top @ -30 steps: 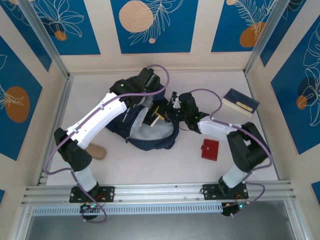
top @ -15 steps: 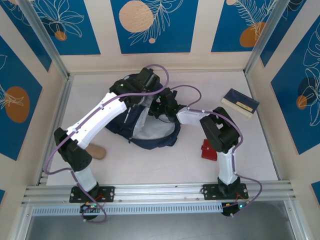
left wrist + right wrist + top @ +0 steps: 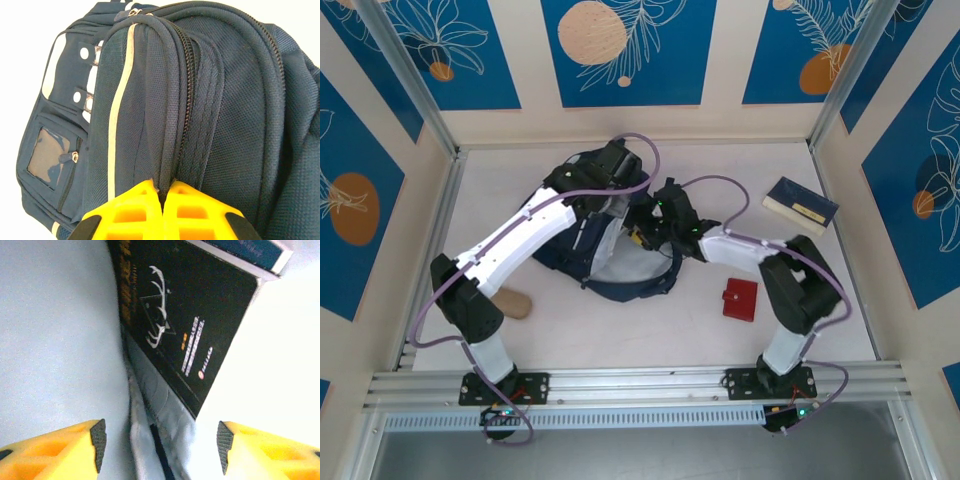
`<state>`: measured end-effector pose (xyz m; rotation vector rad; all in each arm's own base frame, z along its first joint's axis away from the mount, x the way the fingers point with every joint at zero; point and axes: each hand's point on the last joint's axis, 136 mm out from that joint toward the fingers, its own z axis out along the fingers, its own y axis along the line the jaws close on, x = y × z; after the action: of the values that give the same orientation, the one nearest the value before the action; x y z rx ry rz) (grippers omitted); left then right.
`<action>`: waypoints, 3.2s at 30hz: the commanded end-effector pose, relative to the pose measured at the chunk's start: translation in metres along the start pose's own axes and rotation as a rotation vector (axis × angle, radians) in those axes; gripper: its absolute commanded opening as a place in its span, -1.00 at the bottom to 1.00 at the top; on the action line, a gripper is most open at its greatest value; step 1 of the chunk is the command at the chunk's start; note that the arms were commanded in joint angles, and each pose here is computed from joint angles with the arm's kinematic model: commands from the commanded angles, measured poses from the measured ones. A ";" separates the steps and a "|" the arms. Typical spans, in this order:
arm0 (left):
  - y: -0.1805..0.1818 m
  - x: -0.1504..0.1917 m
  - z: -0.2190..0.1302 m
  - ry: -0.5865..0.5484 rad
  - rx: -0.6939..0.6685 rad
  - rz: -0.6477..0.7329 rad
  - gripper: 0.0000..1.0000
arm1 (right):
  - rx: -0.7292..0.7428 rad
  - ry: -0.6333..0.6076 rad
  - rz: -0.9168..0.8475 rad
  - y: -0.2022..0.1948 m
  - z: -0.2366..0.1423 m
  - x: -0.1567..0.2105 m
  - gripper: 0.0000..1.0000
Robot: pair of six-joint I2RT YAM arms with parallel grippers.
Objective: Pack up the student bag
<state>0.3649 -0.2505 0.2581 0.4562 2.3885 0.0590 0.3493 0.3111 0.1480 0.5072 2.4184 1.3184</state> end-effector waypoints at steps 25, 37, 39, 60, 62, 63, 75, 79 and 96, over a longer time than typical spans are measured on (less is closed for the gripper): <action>-0.010 0.058 0.016 0.023 0.127 -0.097 0.67 | 0.720 -0.390 0.029 -0.171 -0.206 -0.193 0.35; 0.010 0.057 0.023 0.038 0.064 -0.158 1.00 | 0.965 -0.354 0.036 -0.228 -0.213 -0.296 0.26; 0.012 0.059 0.025 0.048 0.065 -0.170 1.00 | 0.998 -0.332 0.029 -0.240 -0.210 -0.307 0.16; -0.034 0.062 0.051 0.146 0.245 -0.262 1.00 | 1.042 -0.160 0.037 -0.285 -0.169 -0.316 0.07; -0.034 0.061 0.051 0.145 0.246 -0.262 1.00 | 1.047 -0.136 0.037 -0.285 -0.168 -0.313 0.05; -0.034 0.061 0.051 0.146 0.247 -0.261 1.00 | 1.051 -0.127 0.036 -0.285 -0.168 -0.313 0.03; -0.032 0.064 0.050 0.149 0.244 -0.253 1.00 | 1.014 -0.014 -0.010 -0.278 -0.153 -0.296 -0.22; -0.032 0.065 0.050 0.152 0.245 -0.251 1.00 | 0.963 0.022 -0.004 -0.271 -0.147 -0.289 -0.23; -0.031 0.067 0.049 0.159 0.241 -0.245 1.00 | 1.164 -0.014 -0.014 -0.291 -0.151 -0.298 -0.22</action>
<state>0.3391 -0.2618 0.1660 0.2861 2.6021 -0.2977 0.5046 -0.0836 0.0287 0.7252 2.9032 -0.1979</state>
